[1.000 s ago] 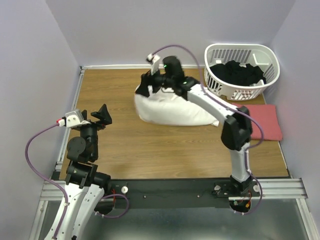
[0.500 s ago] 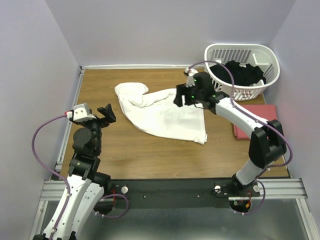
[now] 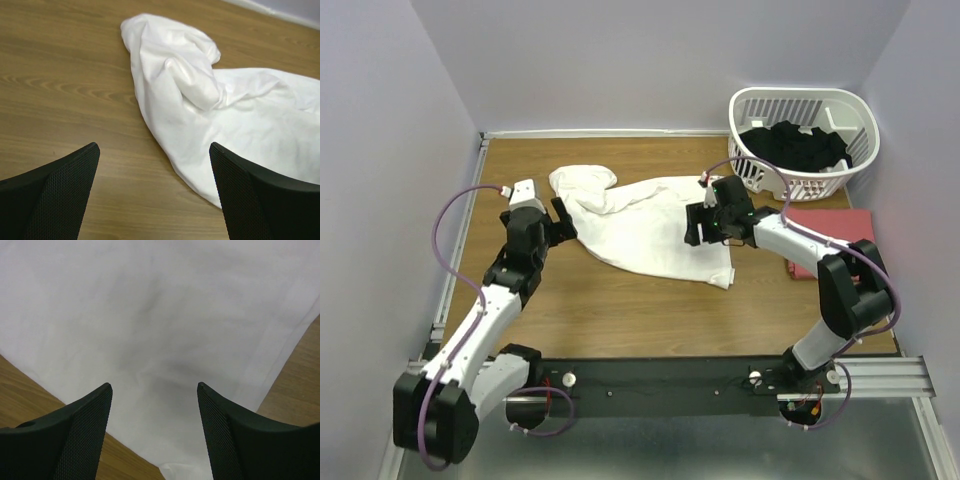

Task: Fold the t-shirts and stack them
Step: Flatten the tshirt out

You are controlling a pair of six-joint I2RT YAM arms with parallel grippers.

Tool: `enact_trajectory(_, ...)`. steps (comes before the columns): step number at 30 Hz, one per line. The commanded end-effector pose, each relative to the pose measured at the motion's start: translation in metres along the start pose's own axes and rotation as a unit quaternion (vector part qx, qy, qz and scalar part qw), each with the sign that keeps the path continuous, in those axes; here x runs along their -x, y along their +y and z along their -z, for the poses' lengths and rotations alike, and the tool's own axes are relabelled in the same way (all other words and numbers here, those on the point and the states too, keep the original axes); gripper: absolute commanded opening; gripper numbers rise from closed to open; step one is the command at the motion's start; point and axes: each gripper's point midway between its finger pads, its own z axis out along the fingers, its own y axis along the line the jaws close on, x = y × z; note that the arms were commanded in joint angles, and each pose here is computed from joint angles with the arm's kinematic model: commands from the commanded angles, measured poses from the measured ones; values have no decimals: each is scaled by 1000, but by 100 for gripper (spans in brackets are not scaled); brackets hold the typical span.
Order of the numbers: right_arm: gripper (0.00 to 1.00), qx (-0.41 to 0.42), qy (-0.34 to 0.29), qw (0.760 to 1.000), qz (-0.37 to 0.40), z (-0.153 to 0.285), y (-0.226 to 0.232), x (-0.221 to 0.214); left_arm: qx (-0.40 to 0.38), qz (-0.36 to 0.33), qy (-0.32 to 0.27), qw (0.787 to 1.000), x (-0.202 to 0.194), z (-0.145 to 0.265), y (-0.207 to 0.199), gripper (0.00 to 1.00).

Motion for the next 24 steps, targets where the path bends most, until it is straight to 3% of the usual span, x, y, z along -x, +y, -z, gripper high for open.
enact_trajectory(1,77,27,24,999,30,2,26,-25,26,22,73,997,-28,-17,1,99)
enact_trajectory(7,92,41,43,992,113,-2,60,-49,36,48,118,991,-50,-52,-8,98)
enact_trajectory(10,93,39,49,990,129,-5,63,-55,21,58,125,990,-49,-66,-19,98)
enact_trajectory(21,90,-58,10,994,87,-19,27,-11,22,14,106,994,-14,-116,-38,98)
enact_trajectory(24,89,-77,-2,995,59,-23,9,5,47,-28,87,995,20,-142,-41,98)
